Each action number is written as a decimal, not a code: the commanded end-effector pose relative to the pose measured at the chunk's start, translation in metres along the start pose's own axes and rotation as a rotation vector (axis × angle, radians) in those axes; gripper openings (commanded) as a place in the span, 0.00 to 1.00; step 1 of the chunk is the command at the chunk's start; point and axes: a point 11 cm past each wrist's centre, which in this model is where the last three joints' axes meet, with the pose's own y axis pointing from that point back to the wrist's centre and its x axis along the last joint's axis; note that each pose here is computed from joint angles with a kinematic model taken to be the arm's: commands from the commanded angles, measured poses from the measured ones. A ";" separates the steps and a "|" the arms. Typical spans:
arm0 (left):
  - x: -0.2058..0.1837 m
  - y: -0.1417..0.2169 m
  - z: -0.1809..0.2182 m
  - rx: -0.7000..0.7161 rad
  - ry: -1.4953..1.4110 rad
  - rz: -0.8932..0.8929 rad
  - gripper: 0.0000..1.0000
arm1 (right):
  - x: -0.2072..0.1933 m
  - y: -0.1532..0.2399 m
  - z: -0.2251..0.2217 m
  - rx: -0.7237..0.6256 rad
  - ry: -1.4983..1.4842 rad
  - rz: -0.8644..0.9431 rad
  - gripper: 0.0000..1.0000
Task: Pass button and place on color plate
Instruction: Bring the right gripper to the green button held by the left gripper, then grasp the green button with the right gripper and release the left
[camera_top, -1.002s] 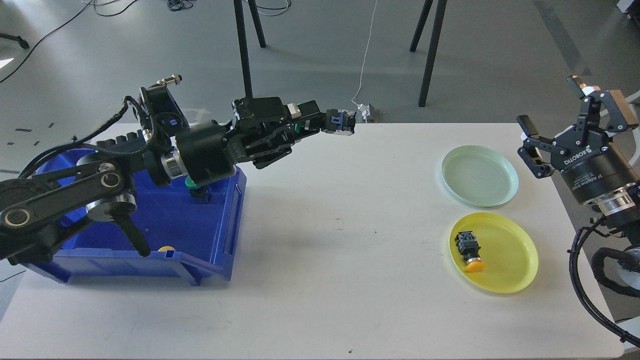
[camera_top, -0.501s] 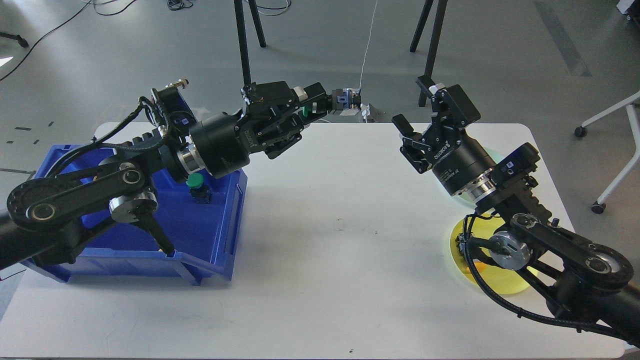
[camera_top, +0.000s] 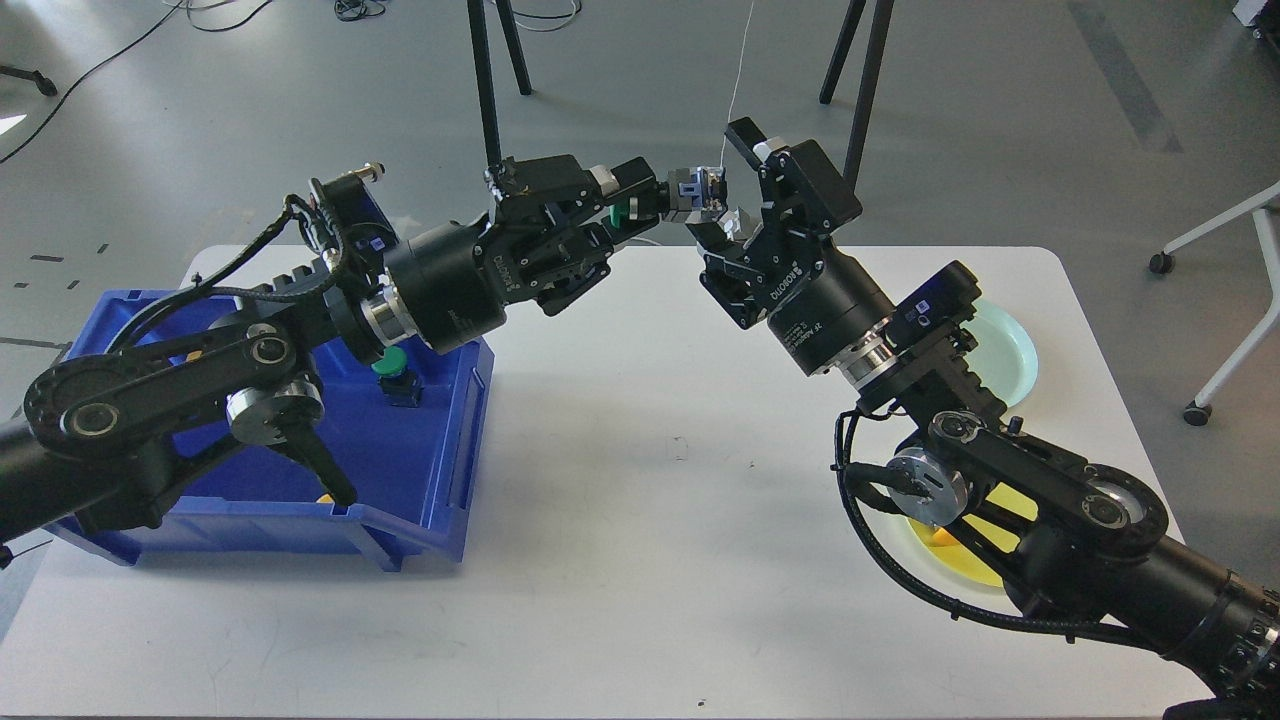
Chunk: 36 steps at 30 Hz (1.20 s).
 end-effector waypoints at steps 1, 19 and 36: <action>0.001 0.000 0.000 -0.003 0.009 0.007 0.13 | -0.002 -0.002 -0.003 0.007 0.001 -0.011 0.98; 0.002 0.000 0.001 -0.004 0.008 0.006 0.13 | -0.025 -0.010 -0.003 -0.015 0.030 -0.117 0.92; 0.000 0.002 -0.001 -0.001 0.018 -0.002 0.20 | -0.023 -0.008 -0.004 -0.015 0.084 -0.134 0.19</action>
